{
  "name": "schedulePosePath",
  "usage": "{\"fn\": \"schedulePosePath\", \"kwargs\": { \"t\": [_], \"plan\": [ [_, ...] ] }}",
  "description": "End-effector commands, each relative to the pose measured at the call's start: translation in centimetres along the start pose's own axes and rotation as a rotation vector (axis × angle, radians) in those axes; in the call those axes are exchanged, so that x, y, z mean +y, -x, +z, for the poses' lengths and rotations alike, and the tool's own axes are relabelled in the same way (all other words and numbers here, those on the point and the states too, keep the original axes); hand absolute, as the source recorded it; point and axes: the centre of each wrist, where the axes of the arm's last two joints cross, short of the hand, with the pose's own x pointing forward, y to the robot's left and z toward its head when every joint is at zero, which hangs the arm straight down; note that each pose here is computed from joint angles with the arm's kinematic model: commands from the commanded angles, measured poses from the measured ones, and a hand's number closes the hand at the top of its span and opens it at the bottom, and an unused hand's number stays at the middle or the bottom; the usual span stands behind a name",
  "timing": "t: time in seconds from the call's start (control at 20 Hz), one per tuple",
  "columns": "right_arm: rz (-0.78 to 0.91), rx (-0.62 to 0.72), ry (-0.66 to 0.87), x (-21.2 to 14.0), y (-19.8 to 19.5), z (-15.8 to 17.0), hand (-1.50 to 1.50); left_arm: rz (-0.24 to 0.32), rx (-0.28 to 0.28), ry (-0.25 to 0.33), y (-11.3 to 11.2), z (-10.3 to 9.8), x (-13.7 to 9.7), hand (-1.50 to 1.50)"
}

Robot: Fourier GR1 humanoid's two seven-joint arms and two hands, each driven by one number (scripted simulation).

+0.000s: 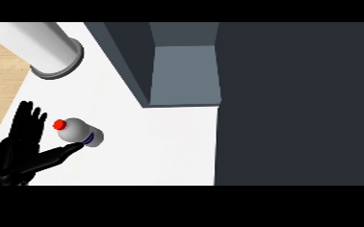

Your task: Pick up the bottled water, place it into the cabinet and close the cabinet

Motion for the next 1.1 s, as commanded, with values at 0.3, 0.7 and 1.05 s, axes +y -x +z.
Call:
{"fn": "schedulePosePath", "kwargs": {
  "t": [0.3,0.7,1.05],
  "plan": [
    [0.071,-0.047,-0.005,0.5,-4.1,1.1,-1.5,0.054,0.052,0.035,7.4,-2.2,2.8,-1.5],
    [0.079,-0.051,-0.002,0.9,-4.1,0.7,-1.5,0.061,0.04,0.1,11.9,-3.3,0.0,-1.5],
    [0.057,-0.056,-0.013,0.6,-3.8,1.7,-1.5,0.101,-0.028,0.1,13.7,-3.8,-1.1,1.5]
  ]
}}
